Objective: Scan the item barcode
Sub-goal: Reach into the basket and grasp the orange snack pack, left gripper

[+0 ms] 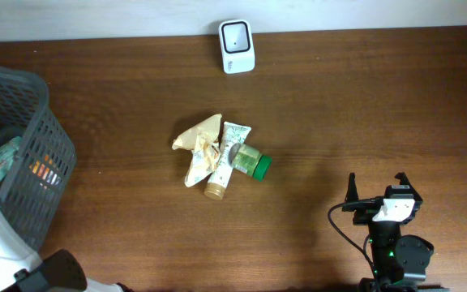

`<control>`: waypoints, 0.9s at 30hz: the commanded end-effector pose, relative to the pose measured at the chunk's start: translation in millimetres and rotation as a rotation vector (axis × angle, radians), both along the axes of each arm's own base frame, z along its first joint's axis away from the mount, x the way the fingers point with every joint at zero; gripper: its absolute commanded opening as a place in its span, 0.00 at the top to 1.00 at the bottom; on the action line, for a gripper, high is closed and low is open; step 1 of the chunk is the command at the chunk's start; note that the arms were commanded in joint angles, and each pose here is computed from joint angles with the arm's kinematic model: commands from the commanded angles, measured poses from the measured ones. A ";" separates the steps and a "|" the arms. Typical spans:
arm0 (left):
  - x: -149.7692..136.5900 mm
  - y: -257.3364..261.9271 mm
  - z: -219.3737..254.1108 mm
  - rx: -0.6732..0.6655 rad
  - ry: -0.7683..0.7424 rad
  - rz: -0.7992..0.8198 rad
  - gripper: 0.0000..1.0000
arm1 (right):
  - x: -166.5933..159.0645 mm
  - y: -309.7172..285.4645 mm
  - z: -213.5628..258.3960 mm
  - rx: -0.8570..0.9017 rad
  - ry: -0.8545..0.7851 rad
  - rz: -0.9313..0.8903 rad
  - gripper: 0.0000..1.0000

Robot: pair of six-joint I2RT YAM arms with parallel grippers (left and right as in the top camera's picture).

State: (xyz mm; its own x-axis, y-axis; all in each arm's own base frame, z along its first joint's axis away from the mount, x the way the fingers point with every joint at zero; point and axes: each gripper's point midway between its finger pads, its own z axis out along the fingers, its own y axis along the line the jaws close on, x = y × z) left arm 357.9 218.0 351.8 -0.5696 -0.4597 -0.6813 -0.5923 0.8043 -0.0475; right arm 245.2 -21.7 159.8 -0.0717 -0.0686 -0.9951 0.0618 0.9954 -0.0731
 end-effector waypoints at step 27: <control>-30.4 46.9 -152.6 -0.323 0.403 0.088 0.56 | 0.0 1.3 -2.1 0.009 0.002 0.004 0.02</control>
